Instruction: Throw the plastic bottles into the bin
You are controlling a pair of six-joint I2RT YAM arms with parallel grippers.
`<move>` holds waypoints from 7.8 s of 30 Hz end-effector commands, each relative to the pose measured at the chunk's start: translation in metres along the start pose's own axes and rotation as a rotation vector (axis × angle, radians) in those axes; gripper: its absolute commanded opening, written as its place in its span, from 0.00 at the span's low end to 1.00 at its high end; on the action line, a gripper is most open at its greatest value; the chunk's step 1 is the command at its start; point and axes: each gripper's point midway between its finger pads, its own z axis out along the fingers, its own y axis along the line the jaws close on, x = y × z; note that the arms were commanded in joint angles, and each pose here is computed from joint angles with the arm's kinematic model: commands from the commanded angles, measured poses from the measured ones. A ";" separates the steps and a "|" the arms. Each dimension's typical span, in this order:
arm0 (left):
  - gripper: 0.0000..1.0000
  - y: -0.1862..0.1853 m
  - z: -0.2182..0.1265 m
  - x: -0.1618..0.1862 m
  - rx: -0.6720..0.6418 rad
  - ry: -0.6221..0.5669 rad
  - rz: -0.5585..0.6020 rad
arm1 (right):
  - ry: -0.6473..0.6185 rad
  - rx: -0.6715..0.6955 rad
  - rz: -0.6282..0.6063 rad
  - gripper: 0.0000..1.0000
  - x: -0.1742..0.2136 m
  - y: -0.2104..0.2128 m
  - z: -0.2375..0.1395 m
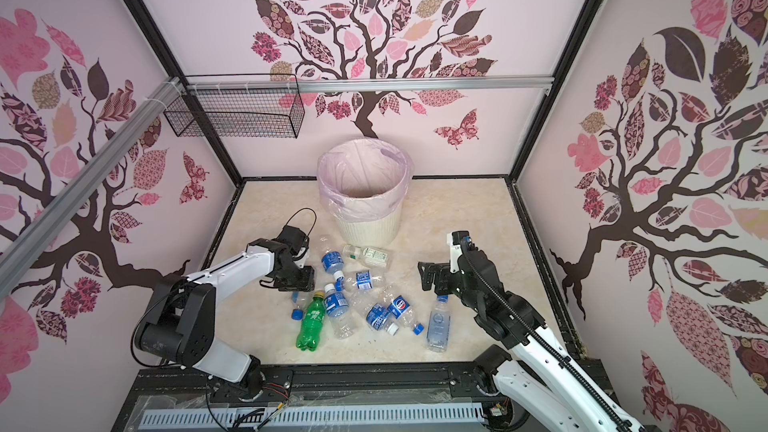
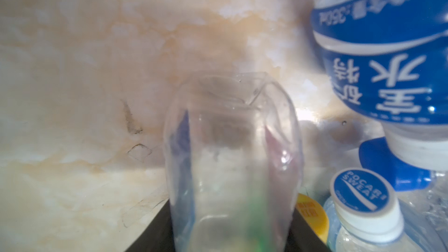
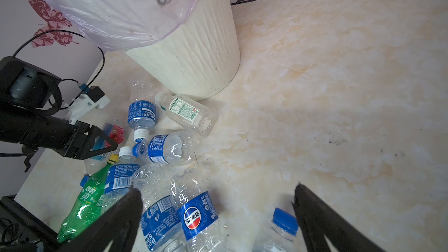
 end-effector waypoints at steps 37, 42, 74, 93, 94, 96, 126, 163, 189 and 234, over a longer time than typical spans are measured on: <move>0.49 -0.073 -0.426 -0.122 0.731 -1.149 0.077 | 0.101 0.015 -0.028 1.00 0.022 -0.004 0.016; 0.55 -0.136 -0.416 -0.197 0.722 -1.083 0.195 | 0.089 0.013 -0.017 1.00 0.019 -0.003 0.014; 0.94 -0.004 -0.238 -0.052 0.183 -0.729 0.027 | 0.355 0.295 0.049 0.99 0.055 -0.044 -0.005; 0.94 0.010 -0.177 -0.019 0.162 -0.707 -0.041 | 0.650 0.315 0.306 0.97 0.153 -0.050 0.002; 0.94 0.010 -0.176 -0.019 0.161 -0.707 -0.039 | 0.661 0.321 0.313 0.96 0.159 -0.052 0.004; 0.94 0.010 -0.175 -0.019 0.161 -0.711 -0.039 | 0.680 0.331 0.327 0.94 0.170 -0.056 0.008; 0.93 0.018 -0.175 -0.005 0.114 -0.697 -0.040 | 0.388 0.300 0.274 0.49 0.095 -0.049 0.019; 0.93 0.018 -0.221 0.004 0.112 -0.817 -0.033 | -0.053 -0.162 -0.165 0.87 -0.268 0.165 0.109; 0.90 -0.003 -0.214 0.000 0.245 -0.724 -0.100 | -0.096 -0.059 -0.096 1.00 -0.140 0.058 -0.016; 0.80 -0.046 -0.062 0.093 0.098 -0.372 -0.111 | 0.094 0.050 -0.012 1.00 -0.001 -0.009 0.010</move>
